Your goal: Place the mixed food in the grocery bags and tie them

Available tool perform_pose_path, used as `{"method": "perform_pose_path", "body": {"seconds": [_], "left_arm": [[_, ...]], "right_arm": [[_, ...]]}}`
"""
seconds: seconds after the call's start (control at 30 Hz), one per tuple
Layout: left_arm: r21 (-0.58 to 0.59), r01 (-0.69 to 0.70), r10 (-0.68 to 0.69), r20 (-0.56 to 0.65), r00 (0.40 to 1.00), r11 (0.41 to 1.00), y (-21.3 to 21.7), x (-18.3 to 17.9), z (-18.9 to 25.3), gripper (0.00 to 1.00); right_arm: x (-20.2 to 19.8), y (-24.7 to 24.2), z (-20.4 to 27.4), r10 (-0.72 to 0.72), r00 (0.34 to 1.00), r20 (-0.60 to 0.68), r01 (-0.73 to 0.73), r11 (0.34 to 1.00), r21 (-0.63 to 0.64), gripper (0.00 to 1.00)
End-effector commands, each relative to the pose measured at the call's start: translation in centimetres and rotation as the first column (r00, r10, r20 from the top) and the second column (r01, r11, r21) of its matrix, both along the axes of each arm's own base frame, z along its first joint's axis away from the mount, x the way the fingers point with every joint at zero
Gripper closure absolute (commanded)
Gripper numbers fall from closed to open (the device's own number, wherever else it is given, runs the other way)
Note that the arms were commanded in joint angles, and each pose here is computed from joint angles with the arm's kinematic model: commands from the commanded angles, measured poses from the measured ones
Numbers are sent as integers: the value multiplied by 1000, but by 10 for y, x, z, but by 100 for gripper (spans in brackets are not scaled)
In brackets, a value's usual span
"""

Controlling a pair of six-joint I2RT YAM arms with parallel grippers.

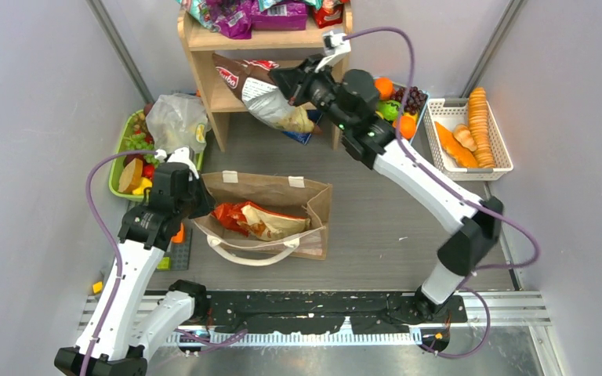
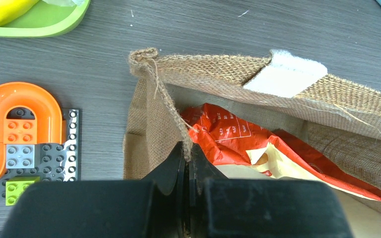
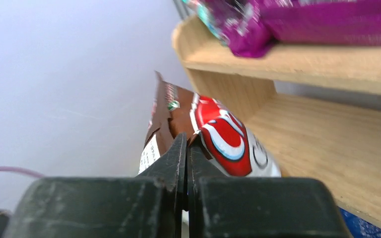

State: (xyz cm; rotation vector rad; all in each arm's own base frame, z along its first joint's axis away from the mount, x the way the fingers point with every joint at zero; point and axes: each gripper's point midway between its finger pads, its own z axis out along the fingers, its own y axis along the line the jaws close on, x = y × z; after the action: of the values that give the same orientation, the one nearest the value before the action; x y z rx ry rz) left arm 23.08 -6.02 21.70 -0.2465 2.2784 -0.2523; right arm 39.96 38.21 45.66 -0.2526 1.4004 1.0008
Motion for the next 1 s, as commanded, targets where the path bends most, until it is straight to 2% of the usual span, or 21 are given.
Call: {"method": "perform_pose_path", "body": {"seconds": [0.0, 0.2, 0.4, 0.5, 0.8, 0.97], "left_arm": [[-7, 6, -6, 21, 1000, 1000, -2, 3, 6, 100], [-9, 8, -8, 16, 1000, 1000, -3, 6, 10, 100], [-4, -10, 10, 12, 1000, 1000, 0, 6, 14, 100], [8, -24, 23, 2, 1000, 1000, 3, 5, 16, 100], [72, -70, 70, -2, 998, 995, 18, 3, 24, 100], [60, -64, 65, -9, 998, 996, 15, 3, 22, 100]], "right_arm": [[-69, -20, 82, 87, 981, 173, -106, 989, 105, 95], [-145, -26, 118, 197, 954, 227, -234, 961, 146, 95], [-199, -14, 121, 311, 922, 229, -351, 923, 158, 95], [-206, -7, 111, 342, 918, 201, -377, 909, 178, 95], [-194, 12, 18, 375, 927, -13, -365, 910, 195, 95], [-187, -11, 10, 263, 965, 3, -261, 952, 158, 95]]}}
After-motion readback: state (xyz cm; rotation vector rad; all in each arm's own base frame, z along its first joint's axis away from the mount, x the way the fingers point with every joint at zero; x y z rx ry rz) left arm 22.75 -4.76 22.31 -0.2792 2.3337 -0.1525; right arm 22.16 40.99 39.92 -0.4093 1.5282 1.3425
